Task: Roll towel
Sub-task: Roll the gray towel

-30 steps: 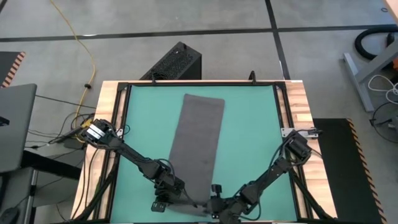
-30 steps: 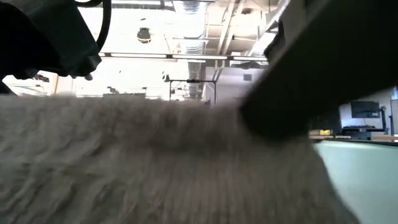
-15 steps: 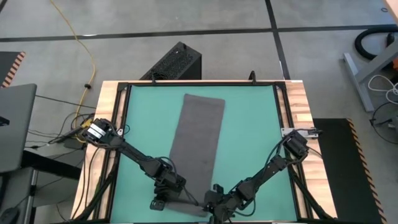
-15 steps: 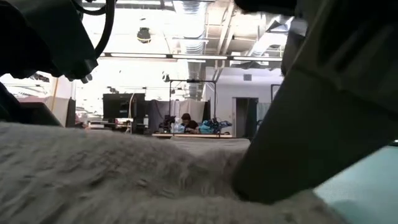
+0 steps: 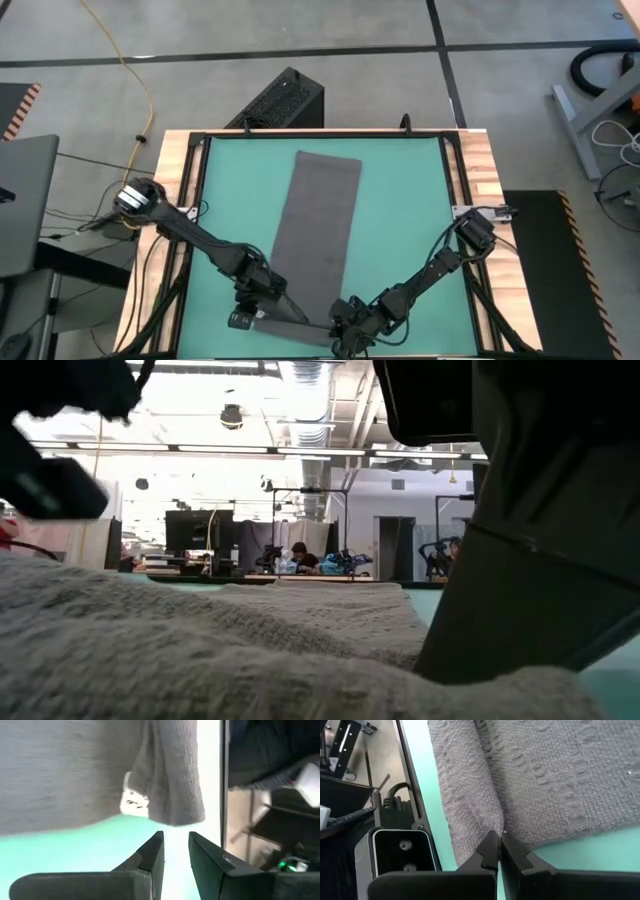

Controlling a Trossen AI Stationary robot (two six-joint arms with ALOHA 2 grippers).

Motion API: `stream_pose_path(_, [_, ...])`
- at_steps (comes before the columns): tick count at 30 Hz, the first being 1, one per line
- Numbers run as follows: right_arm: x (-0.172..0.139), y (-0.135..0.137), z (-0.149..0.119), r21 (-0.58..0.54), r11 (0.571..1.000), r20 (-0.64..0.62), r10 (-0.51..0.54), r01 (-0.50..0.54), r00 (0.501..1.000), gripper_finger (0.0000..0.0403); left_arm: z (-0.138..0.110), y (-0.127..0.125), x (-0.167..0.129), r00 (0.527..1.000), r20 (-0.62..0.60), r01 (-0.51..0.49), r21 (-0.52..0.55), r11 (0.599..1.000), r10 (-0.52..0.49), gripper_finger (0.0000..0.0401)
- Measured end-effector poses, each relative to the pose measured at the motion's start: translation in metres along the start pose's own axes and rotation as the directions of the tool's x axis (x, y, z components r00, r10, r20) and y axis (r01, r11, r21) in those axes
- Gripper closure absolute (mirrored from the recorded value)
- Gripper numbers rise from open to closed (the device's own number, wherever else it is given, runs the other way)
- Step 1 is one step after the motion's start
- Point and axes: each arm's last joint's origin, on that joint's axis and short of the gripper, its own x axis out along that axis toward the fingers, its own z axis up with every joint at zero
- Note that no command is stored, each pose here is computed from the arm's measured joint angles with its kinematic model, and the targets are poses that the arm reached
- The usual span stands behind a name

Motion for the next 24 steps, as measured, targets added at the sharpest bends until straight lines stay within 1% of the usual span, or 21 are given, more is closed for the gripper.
stream_pose_path(4, [0.0, -0.001, 0.001, 0.005, 1.0, -0.004, 0.0, 0.0, 1.0, 0.038, -0.004, -0.013, -0.021, 0.989, 0.128, -0.085, 0.053, 0.995, 0.078, 0.0325])
stream_pose_path(6, [0.0, -0.001, 0.001, 0.006, 1.0, -0.004, 0.0, 0.0, 1.0, 0.0379, -0.005, -0.021, -0.029, 0.971, 0.209, -0.14, 0.099, 0.985, 0.117, 0.0325])
stream_pose_path(8, [0.0, -0.001, 0.002, 0.007, 1.0, -0.004, -0.001, 0.001, 1.0, 0.0379, -0.004, -0.029, -0.033, 0.939, 0.308, -0.204, 0.149, 0.968, 0.15, 0.0325])
stream_pose_path(10, [0.001, -0.001, 0.002, 0.008, 1.0, -0.003, -0.002, 0.002, 1.0, 0.0379, 0.0, -0.039, -0.032, 0.904, 0.404, -0.241, 0.217, 0.946, 0.138, 0.0327])
stream_pose_path(12, [0.001, -0.002, 0.003, 0.019, 1.0, -0.002, -0.004, 0.004, 1.0, 0.0379, 0.005, -0.05, -0.022, 0.88, 0.468, -0.247, 0.297, 0.922, 0.085, 0.0331])
stream_pose_path(14, [0.001, -0.002, 0.003, 0.025, 1.0, -0.002, -0.004, 0.004, 1.0, 0.0379, 0.009, -0.058, -0.007, 0.872, 0.489, -0.24, 0.369, 0.898, 0.033, 0.0337])
stream_pose_path(17, [0.001, -0.002, 0.003, 0.025, 1.0, -0.002, -0.005, 0.005, 1.0, 0.0379, 0.01, -0.057, 0.016, 0.885, 0.464, -0.244, 0.404, 0.882, 0.032, 0.0349])
stream_pose_path(21, [0.001, -0.002, 0.003, 0.028, 1.0, -0.002, -0.005, 0.005, 1.0, 0.0379, 0.012, -0.048, 0.034, 0.903, 0.424, -0.248, 0.369, 0.896, 0.076, 0.0368])
stream_pose_path(24, [0.001, -0.002, 0.003, 0.029, 1.0, -0.002, -0.004, 0.004, 1.0, 0.0379, 0.011, -0.039, 0.043, 0.914, 0.385, -0.269, 0.337, 0.902, 0.128, 0.0383])
